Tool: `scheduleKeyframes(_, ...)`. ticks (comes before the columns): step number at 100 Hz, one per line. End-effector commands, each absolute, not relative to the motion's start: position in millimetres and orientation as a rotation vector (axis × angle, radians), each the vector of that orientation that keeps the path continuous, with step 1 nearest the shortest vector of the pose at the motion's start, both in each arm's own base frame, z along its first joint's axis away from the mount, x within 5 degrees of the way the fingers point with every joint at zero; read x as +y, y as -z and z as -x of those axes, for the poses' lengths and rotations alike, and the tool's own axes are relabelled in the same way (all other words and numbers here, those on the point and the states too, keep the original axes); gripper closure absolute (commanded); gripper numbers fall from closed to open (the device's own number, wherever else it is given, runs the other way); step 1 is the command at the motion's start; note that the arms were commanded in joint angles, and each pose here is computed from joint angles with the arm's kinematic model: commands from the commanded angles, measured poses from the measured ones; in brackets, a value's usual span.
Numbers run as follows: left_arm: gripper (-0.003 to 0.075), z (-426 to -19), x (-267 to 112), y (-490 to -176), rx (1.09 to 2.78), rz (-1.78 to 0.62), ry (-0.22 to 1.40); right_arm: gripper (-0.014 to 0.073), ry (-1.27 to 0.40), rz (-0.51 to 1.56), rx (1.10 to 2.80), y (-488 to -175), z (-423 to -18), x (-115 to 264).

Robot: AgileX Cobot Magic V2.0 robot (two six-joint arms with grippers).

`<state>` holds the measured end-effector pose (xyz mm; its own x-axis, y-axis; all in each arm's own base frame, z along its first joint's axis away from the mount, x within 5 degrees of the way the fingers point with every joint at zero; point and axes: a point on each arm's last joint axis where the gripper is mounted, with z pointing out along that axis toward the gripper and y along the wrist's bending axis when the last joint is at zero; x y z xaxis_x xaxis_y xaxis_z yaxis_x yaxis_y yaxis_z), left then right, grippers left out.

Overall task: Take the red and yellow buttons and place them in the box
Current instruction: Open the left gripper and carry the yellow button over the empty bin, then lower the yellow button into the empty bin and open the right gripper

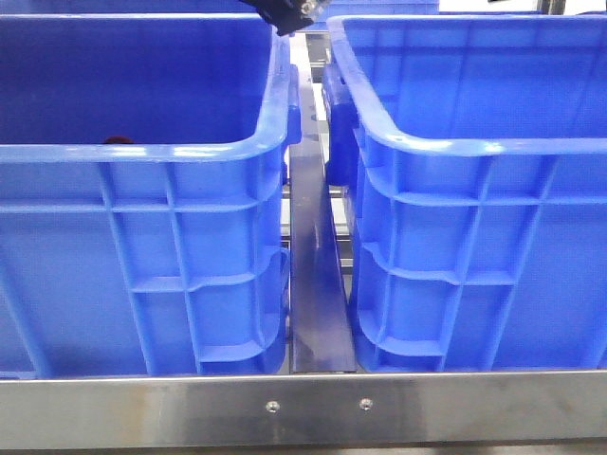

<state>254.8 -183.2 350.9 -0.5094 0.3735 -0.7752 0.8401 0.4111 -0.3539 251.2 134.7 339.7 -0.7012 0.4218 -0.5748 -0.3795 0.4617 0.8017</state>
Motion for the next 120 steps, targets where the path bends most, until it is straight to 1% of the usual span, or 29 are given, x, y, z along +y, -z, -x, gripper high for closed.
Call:
scheduleKeyframes(1, 0.0627, -247.0, -184.8, -372.9, 1.984, -0.988, 1.057, 0.0214, -1.366, 0.004, 1.84, -364.7, -247.4, 135.3)
scheduleKeyframes(8, 0.0627, -247.0, -184.8, -372.9, 1.984, -0.988, 1.057, 0.0314, -1.366, 0.004, 1.839, -365.0, -247.4, 135.3)
scheduleKeyframes(15, 0.0627, -247.0, -184.8, -372.9, 1.984, -0.988, 1.057, 0.0374, -1.367, 0.025, 1.845, -364.4, -246.7, 136.0)
scheduleKeyframes(29, 0.0626, -247.0, -184.8, -372.9, 1.984, -0.988, 1.057, 0.0378, -1.371, 0.033, 1.845, -364.5, -246.1, 136.4)
scheduleKeyframes(36, 0.0602, -247.0, -184.7, -372.8, 1.984, -0.99, 1.055, 0.0378, -1.371, 0.033, 1.845, -364.5, -246.1, 136.4)
scheduleKeyframes(40, 0.0558, -246.5, -184.7, -372.5, 1.986, -0.996, 1.056, 0.0378, -1.371, 0.033, 1.845, -364.5, -246.1, 136.4)
scheduleKeyframes(46, 0.0455, -245.3, -184.6, -371.9, 1.988, -1.016, 1.059, 0.0378, -1.371, 0.033, 1.845, -364.5, -246.1, 136.4)
scheduleKeyframes(50, 0.0355, -244.6, -184.5, -371.4, 1.99, -1.028, 1.057, 0.0378, -1.371, 0.033, 1.845, -364.5, -246.1, 136.4)
scheduleKeyframes(51, 0.032, -244.6, -184.5, -371.5, 1.99, -1.027, 1.058, 0.0378, -1.371, 0.033, 1.845, -364.5, -246.1, 136.4)
scheduleKeyframes(53, 0.0286, -244.7, -184.4, -371.2, 1.991, -1.03, 1.055, 0.0378, -1.37, 0.032, 1.845, -364.4, -246.2, 136.4)
scheduleKeyframes(54, 0.0252, -244.7, -184.4, -371.2, 1.991, -1.03, 1.055, 0.0378, -1.369, 0.031, 1.846, -364.4, -246.3, 136.3)
scheduleKeyframes(58, 0.0169, -244.7, -184.4, -371.2, 1.991, -1.03, 1.055, 0.0378, -1.364, 0.027, 1.846, -364.3, -246.6, 136.0)
scheduleKeyframes(60, 0.0139, -244.7, -184.4, -371.1, 1.991, -1.031, 1.053, 0.0378, -1.359, 0.022, 1.846, -364.1, -247.1, 135.7)
scheduleKeyframes(65, 0.01, -244.7, -184.4, -371.1, 1.991, -1.031, 1.053, 0.0378, -1.336, 0.005, 1.846, -363.6, -248.8, 134.0)
scheduleKeyframes(75, 0.0101, -244.6, -184.4, -371.1, 1.992, -1.032, 1.054, 0.0378, -1.254, -0.014, 1.829, -363.1, -255.4, 122.8)
scheduleKeyframes(96, 0.0101, -243.8, -184.4, -370.9, 1.994, -1.039, 1.06, 0.0378, -1.047, -0.017, 1.775, -363.2, -270.4, 85.0)
scheduleKeyframes(105, 0.0101, -243.7, -184.4, -370.9, 1.994, -1.041, 1.061, 0.0378, -0.88, 0.038, 1.75, -362.3, -275.8, 69.8)
scheduleKeyframes(116, 0.0101, -243.6, -184.4, -370.9, 1.994, -1.041, 1.061, 0.0378, -0.587, 0.172, 1.73, -358.1, -283.0, 57.4)
scheduleKeyframes(120, 0.0101, -243.6, -184.4, -370.9, 1.994, -1.041, 1.061, 0.0378, -0.504, 0.2, 1.733, -355.3, -286.2, 54.4)
